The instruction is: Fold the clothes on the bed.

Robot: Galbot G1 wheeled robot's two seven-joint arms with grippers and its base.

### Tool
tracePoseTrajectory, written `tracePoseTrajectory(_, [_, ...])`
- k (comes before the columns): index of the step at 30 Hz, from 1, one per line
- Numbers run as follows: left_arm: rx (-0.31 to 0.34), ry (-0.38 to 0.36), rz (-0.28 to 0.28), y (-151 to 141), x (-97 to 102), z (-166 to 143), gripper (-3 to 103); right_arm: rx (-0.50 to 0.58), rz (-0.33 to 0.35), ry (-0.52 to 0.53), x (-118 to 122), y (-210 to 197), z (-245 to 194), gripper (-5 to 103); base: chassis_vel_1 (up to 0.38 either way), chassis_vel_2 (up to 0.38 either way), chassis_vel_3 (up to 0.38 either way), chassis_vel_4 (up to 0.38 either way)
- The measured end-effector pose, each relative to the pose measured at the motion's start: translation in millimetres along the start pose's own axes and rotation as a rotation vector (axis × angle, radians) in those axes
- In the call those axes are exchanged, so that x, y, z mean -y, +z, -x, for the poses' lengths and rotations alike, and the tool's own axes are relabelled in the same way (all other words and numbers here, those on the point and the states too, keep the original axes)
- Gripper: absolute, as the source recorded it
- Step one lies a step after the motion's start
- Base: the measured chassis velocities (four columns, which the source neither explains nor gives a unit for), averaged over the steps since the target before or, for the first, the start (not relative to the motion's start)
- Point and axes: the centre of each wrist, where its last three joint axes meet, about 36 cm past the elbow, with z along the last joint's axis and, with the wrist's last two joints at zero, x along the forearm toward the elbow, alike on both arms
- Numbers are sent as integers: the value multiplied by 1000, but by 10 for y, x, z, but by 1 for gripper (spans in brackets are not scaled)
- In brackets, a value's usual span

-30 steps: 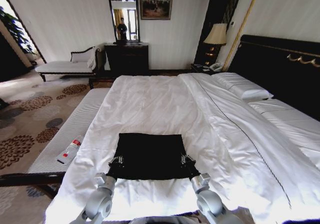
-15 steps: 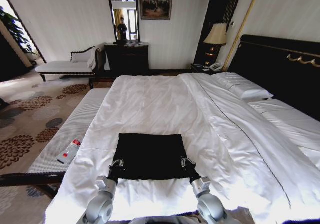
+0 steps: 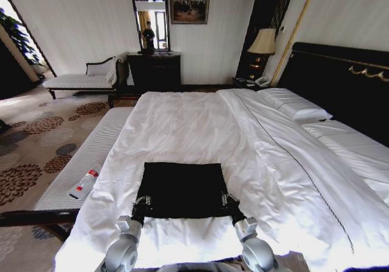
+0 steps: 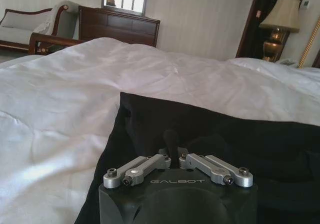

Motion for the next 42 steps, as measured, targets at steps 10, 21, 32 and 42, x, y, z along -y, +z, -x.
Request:
tracePoseTrajectory(10, [-8,4,76,-60,-4,-81,27,1,-26,-4,-61,86,-230,40,0,0,0,0])
tracePoseTrajectory(21, [58,-33,76,-352,-187,-147,66,52,-3,37,56,-142,-335,78,0,0,0,0])
tracePoseTrajectory(32, [37,-95,-108,-709,-380,445,99,86,36,77,204,-431,-268,100,0,0,0,0])
tracePoseTrajectory(42, [17,-101,-172,-935,-584,1411,100,64,13,88,284,-440,-270,100,0,0,0,0])
